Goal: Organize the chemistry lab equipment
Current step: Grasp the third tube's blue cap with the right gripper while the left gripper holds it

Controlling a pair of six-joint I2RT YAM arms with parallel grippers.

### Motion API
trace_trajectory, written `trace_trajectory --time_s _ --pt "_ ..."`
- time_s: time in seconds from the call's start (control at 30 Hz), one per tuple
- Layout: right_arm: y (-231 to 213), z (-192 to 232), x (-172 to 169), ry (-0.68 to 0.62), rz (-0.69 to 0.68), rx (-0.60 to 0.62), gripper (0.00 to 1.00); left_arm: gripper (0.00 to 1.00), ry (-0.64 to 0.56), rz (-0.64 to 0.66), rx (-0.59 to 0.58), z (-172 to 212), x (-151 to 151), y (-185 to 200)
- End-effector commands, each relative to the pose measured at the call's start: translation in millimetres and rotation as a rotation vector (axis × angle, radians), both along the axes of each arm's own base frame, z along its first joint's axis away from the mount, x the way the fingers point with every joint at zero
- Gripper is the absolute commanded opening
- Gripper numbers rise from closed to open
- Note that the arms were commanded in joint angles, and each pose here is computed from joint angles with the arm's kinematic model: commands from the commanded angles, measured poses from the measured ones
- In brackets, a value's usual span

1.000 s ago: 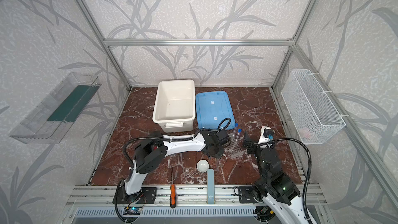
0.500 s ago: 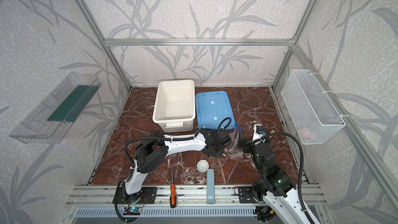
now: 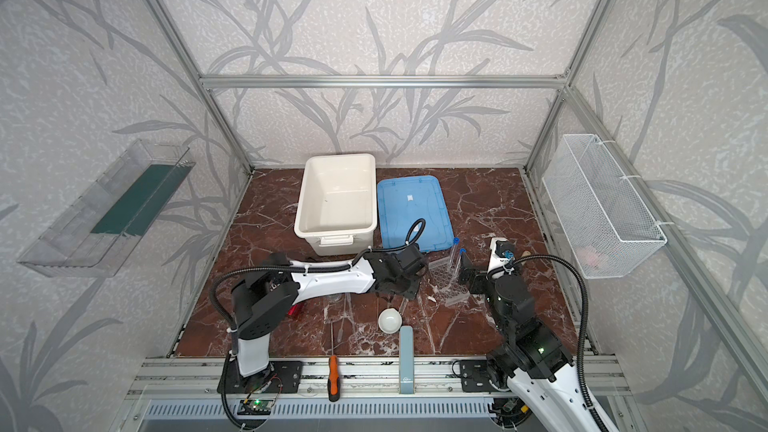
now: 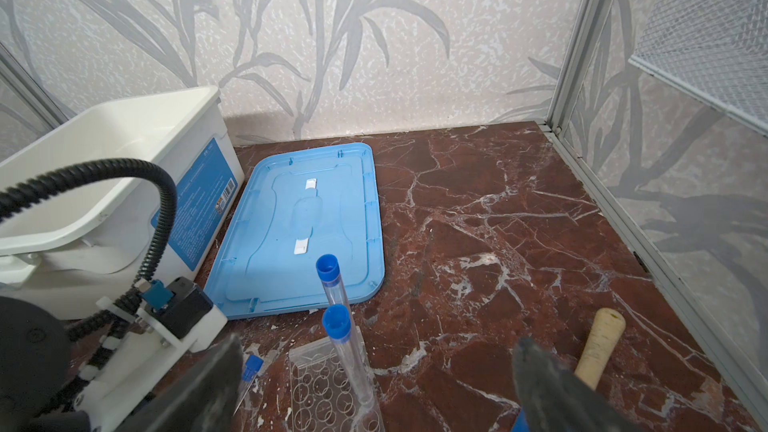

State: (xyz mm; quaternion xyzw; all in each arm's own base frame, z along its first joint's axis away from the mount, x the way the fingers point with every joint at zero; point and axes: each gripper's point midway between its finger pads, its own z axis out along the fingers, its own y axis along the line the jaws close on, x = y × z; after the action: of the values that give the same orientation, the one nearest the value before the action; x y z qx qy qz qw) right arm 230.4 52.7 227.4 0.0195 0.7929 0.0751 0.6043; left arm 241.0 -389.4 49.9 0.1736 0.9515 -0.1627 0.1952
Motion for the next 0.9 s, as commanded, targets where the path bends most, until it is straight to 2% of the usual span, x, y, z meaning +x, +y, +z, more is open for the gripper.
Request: trace_trajectory --time_s 0.0,0.13,0.23,0.33,0.47,0.67,0.87 --pt "7.1 24.2 0.9 -0.039 0.033 0.042 0.99 0.2 -0.152 -0.019 -0.135 46.6 17.0 -13.3" --pt "17.5 37.0 1.3 -0.031 0.079 0.08 0.99 0.2 -0.29 -0.058 -0.247 78.9 19.6 -11.4" --pt "29.4 57.0 -0.6 -0.035 0.133 0.16 0.99 0.2 -0.421 -0.065 -0.361 107.5 21.4 -4.6" --pt "46.6 81.5 -1.1 -0.032 0.216 0.212 0.99 0.19 -0.5 -0.084 -0.388 128.8 19.8 3.9" --pt "70.7 98.0 6.4 0.05 0.308 0.202 0.99 0.19 -0.571 -0.104 -0.423 151.5 15.9 12.9" --pt "122.2 90.0 18.8 0.23 0.51 0.206 0.99 0.19 -0.638 -0.097 -0.446 176.2 12.8 26.5" --pt "158.8 68.0 28.2 0.356 0.642 0.253 0.87 0.19 -0.645 -0.086 -0.459 179.5 9.1 32.6"
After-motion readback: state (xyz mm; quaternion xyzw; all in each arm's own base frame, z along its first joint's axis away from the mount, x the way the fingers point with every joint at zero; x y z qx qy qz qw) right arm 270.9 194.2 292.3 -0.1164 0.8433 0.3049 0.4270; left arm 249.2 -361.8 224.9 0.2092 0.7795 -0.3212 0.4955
